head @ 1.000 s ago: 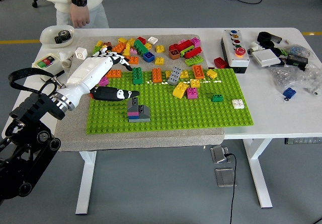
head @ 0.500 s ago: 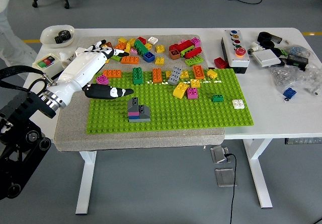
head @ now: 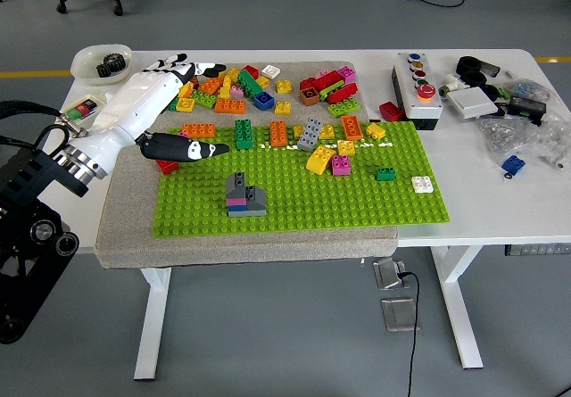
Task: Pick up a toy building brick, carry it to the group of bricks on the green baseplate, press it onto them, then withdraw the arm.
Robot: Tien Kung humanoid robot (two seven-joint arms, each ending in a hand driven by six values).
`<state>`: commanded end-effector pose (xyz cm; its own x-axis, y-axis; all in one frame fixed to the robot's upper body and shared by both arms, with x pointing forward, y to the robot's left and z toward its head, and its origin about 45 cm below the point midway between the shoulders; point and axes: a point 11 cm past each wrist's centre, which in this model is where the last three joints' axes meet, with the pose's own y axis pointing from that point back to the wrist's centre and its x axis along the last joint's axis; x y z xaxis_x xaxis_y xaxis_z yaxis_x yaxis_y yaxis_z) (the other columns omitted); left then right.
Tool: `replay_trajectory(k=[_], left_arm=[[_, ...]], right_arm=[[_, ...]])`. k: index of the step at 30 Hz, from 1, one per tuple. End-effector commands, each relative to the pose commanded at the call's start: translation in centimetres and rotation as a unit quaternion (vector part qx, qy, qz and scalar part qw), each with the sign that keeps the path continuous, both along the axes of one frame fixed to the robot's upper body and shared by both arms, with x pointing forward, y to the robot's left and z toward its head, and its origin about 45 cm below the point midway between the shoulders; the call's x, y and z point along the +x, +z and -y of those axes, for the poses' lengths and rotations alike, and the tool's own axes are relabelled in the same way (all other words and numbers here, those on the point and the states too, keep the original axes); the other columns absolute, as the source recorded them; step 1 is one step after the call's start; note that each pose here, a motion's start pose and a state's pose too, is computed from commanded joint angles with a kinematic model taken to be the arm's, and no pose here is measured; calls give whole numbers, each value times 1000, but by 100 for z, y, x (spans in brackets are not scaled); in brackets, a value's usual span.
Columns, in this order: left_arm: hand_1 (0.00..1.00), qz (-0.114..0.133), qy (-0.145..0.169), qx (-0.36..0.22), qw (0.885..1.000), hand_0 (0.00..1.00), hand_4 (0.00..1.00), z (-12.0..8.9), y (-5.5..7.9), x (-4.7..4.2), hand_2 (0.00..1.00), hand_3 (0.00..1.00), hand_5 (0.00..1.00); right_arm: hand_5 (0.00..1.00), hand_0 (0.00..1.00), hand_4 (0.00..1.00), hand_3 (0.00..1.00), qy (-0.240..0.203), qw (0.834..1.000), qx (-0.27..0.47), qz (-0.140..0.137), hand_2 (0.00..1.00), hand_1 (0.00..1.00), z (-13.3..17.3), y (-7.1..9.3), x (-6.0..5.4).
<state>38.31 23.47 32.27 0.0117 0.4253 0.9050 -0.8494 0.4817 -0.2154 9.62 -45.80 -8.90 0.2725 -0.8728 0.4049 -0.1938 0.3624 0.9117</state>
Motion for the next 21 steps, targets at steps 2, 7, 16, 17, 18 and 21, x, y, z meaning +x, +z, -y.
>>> replay_trajectory(k=[2, 7, 16, 17, 18, 21], left_arm=[[890, 1, -2, -1, 1000, 914, 945, 3, 23, 1, 850, 890, 306], [906, 7, -12, -4, 1000, 909, 923, 44, 117, 14, 881, 900, 278], [923, 26, -25, 0, 999, 911, 903, 132, 236, 4, 895, 905, 252], [912, 29, -26, 0, 999, 905, 872, 140, 249, 2, 869, 887, 226], [912, 31, -26, 0, 999, 905, 872, 143, 255, 1, 869, 887, 226], [912, 39, -28, -1, 999, 905, 872, 156, 284, -1, 869, 887, 226]], right_arm=[[501, 740, 816, 561, 0, 1000, 0, 0, 692, 642, -5, -2, 0], [501, 741, 815, 561, -1, 1000, 2, 0, 692, 642, -25, -9, 4], [501, 740, 815, 561, -3, 1000, 3, 0, 691, 642, -43, -16, 7], [501, 740, 815, 561, -3, 1000, 4, 0, 691, 642, -47, -18, 7], [501, 740, 815, 561, -4, 1000, 4, 0, 691, 642, -49, -18, 7], [501, 740, 815, 561, -3, 1000, 5, 0, 691, 642, -61, -23, 10]])
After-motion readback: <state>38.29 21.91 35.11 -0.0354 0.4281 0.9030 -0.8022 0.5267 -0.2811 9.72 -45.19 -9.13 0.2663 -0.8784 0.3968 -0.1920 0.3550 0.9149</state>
